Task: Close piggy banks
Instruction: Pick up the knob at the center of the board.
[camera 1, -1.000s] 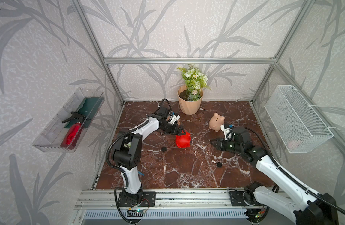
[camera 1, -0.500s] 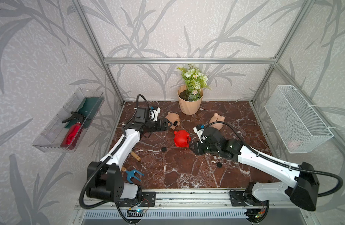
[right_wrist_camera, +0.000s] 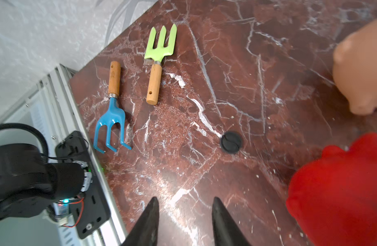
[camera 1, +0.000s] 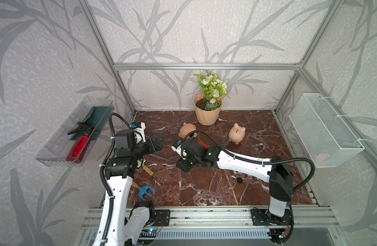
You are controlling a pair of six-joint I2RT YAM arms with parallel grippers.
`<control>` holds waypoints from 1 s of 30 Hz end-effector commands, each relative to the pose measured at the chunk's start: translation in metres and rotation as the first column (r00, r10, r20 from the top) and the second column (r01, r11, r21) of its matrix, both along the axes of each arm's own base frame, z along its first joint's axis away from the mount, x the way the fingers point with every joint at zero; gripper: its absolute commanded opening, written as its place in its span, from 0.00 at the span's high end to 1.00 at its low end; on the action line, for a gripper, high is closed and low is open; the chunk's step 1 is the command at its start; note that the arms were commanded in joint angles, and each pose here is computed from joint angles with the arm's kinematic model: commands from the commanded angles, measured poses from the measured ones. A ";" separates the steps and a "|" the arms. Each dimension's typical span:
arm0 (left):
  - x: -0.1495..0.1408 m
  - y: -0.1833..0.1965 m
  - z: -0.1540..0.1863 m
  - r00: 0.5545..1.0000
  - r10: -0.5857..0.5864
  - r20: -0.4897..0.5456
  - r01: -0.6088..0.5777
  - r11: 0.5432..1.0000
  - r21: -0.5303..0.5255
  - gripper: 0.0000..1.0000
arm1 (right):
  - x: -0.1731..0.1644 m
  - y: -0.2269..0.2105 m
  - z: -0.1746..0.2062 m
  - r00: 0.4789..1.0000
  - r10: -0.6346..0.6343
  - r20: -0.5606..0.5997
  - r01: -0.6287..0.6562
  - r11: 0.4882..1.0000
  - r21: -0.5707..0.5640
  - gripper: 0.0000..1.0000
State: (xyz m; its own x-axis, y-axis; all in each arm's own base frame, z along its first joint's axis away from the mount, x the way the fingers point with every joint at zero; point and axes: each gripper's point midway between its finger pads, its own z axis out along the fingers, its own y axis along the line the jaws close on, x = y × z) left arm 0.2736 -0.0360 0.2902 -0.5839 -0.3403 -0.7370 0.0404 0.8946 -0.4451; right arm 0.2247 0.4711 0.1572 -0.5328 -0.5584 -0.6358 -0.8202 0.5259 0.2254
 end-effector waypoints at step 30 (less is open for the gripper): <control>-0.022 -0.006 0.006 0.998 -0.044 0.047 0.044 0.999 0.015 0.01 | 0.066 0.030 -0.125 0.982 0.163 0.096 -0.108 0.900 -0.421 0.78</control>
State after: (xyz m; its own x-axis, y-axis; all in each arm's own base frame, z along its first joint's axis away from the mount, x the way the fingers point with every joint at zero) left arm 0.2523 -0.0420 0.2958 -0.5682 -0.3153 -0.7601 0.0864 0.8957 -0.4362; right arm 0.2884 0.5109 0.0369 -0.3372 -0.8380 -0.4291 -0.9008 0.4197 -0.1118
